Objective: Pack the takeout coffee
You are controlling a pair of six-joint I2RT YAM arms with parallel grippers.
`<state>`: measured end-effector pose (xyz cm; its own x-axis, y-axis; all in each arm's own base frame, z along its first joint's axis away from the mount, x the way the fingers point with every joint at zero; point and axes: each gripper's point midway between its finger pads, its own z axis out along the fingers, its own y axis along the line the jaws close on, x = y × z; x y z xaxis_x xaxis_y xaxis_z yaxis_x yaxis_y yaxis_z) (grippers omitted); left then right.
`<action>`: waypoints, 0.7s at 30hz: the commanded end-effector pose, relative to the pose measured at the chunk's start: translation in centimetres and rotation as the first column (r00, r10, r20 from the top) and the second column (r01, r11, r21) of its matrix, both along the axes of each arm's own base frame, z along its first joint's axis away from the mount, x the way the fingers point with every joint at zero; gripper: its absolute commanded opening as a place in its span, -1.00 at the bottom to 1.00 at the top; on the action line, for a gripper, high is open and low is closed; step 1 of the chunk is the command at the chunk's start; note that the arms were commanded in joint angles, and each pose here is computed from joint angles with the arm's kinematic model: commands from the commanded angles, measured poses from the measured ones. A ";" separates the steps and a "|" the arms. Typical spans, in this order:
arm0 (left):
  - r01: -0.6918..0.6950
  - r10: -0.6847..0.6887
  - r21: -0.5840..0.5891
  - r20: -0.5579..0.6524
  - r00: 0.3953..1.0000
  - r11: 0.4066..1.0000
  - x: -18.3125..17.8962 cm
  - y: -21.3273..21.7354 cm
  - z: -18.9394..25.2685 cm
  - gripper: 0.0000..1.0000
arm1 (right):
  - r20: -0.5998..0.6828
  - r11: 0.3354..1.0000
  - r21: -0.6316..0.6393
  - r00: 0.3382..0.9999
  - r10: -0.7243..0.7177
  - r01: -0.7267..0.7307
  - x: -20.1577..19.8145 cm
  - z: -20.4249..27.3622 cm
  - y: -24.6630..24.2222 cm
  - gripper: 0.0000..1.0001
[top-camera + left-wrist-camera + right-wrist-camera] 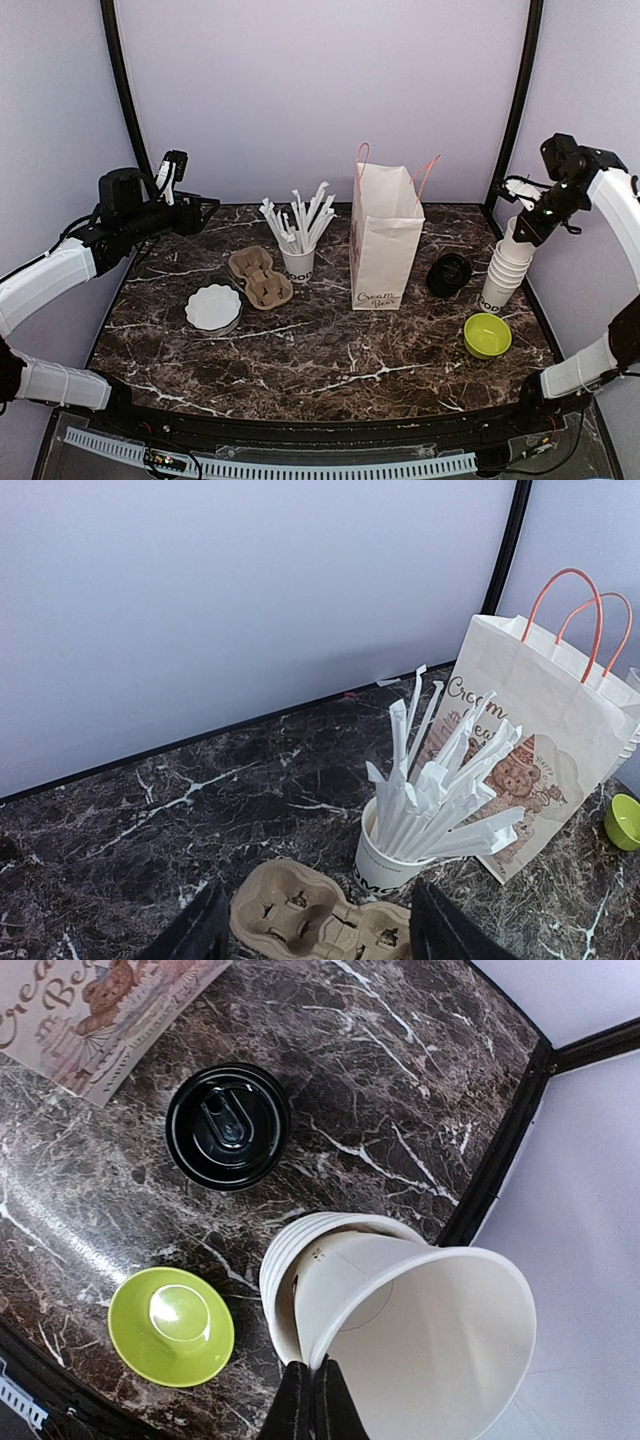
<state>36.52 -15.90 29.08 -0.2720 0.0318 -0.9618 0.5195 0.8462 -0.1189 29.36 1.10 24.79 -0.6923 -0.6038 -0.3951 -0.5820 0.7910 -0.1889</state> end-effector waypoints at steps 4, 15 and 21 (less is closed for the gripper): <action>0.011 -0.010 -0.015 0.036 0.999 1.000 -0.4 0.0 1.0 0.28 | 0.024 0.999 -0.006 0.999 0.048 -0.048 -2.7 3.9 0.7 -1.00; -0.018 0.017 0.026 0.023 1.000 0.999 0.3 0.4 -0.2 0.28 | 0.236 0.981 -0.037 0.952 0.195 -0.191 -4.7 10.1 4.2 -1.00; -0.050 0.049 0.075 0.018 0.999 0.996 0.8 1.0 -0.8 0.29 | 0.163 0.881 0.034 0.872 0.461 -0.472 -6.4 6.7 8.7 -1.00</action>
